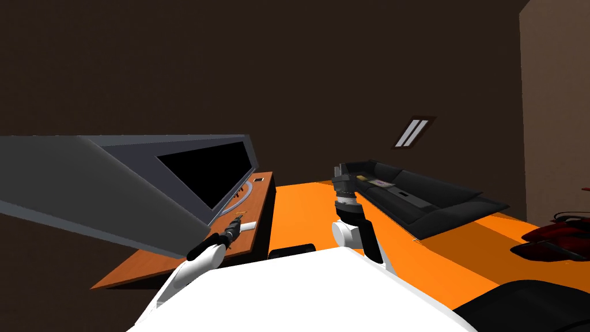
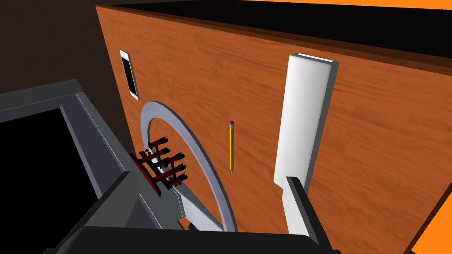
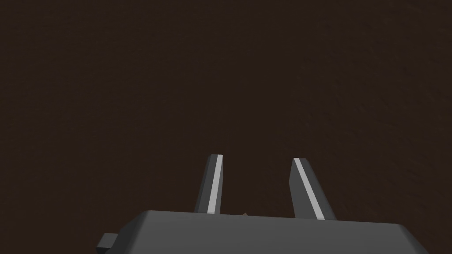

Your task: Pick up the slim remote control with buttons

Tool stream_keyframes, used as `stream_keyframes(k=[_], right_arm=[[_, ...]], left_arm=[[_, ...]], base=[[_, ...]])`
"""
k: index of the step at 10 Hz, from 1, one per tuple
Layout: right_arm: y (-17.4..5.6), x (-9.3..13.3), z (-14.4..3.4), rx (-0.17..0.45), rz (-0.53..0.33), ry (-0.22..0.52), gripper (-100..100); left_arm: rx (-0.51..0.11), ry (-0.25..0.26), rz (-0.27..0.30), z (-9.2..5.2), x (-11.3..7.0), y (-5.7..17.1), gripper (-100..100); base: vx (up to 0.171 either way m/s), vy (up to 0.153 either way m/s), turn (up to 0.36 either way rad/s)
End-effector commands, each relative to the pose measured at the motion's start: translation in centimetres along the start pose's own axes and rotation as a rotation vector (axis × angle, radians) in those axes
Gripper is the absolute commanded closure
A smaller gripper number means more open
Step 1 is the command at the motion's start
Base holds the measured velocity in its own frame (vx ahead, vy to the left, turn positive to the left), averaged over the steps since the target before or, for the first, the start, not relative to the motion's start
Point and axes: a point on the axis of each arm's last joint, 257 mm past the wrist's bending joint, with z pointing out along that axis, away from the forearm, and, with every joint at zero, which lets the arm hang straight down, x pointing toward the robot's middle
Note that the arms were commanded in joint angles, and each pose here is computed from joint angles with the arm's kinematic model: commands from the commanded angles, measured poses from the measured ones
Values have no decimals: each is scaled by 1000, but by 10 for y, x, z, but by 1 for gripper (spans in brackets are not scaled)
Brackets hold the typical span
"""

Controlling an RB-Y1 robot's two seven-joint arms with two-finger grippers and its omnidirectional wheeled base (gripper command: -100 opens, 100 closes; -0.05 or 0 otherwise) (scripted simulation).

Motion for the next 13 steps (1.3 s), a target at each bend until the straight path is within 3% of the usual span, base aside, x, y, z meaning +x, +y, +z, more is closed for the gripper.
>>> stream_keyframes(k=[1,2,7,8,9,10,11,13], right_arm=[[0,0,0,0,0,0,0],[0,0,0,0,0,0,0],[0,0,0,0,0,0,0],[0,0,0,0,0,0,0],[0,0,0,0,0,0,0],[0,0,0,0,0,0,0],[0,0,0,0,0,0,0],[0,0,0,0,0,0,0]], left_arm=[[-55,1,7,3,-3,14,-100],[-111,-6,15,6,-13,35,-100],[-296,5,27,2,-27,96,-100],[-361,7,31,-1,-35,119,-100],[-370,10,30,-2,-34,121,-100],[-435,17,33,-7,-40,143,-100],[-440,18,32,-7,-40,145,-100],[-544,33,36,-19,-51,179,-100]], base=[[80,-19,-45],[121,-8,-95],[91,5,-62],[104,4,-92],[91,10,-41],[105,29,-78],[87,28,-42],[119,30,-110]])
